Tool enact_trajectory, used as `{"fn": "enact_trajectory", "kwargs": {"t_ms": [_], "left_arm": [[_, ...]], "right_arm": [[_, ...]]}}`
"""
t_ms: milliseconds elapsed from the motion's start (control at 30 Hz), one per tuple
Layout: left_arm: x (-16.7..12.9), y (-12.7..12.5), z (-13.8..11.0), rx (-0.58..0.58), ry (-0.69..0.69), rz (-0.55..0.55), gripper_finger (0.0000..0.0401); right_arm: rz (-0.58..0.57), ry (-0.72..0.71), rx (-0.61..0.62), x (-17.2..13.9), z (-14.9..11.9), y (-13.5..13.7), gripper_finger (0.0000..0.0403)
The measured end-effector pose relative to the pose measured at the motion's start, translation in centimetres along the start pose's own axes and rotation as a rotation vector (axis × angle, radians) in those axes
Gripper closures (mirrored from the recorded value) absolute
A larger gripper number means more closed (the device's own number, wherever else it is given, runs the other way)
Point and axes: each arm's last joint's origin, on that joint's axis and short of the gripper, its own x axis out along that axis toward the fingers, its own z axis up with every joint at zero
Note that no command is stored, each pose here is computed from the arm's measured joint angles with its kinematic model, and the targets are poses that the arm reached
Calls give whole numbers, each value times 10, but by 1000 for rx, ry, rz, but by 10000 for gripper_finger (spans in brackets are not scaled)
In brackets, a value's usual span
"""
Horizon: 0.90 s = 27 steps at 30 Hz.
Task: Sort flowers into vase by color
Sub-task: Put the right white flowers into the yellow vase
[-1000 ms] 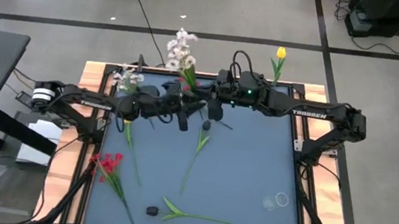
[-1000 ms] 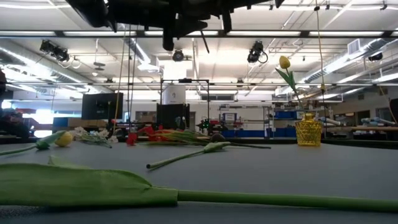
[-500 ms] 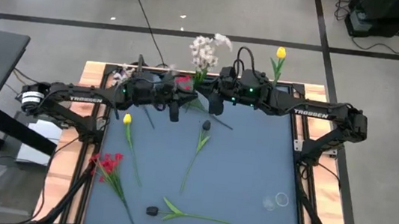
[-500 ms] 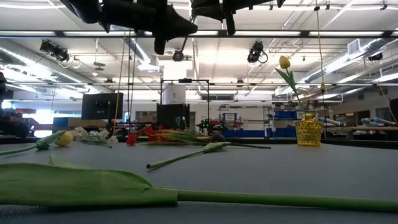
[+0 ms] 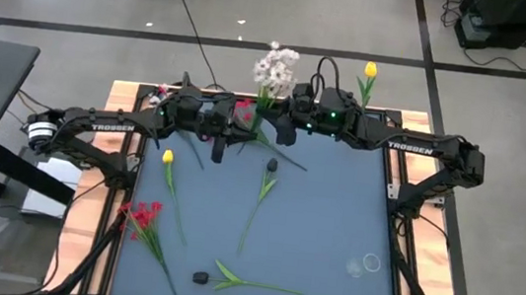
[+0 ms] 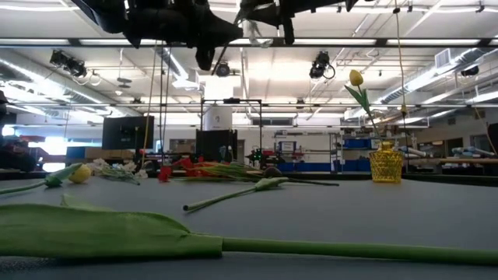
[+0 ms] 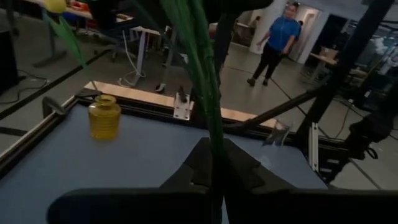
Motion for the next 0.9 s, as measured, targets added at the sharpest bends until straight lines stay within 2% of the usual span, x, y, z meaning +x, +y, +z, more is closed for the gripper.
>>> {"fn": "enact_trajectory", "kwargs": {"t_ms": [67, 133, 267, 533, 733, 900], "left_arm": [[-1, 2, -1, -8, 10, 10, 382], [-2, 4, -3, -19, 27, 21, 368], [-5, 12, -3, -30, 38, 51, 321], [-17, 31, 2, -60, 16, 123, 242], [-20, 37, 3, -75, 5, 152, 232], [-16, 31, 2, -63, 11, 127, 245]], "right_arm": [[10, 11, -5, 0, 0, -1, 361], [1, 23, -23, 0, -1, -2, 385], [-189, 60, -44, -8, -5, -7, 390], [-732, 68, -275, -58, 2, -3, 395], [-1022, 107, -378, -101, 11, -11, 395], [-1120, 139, -378, -136, 14, -22, 396]]}}
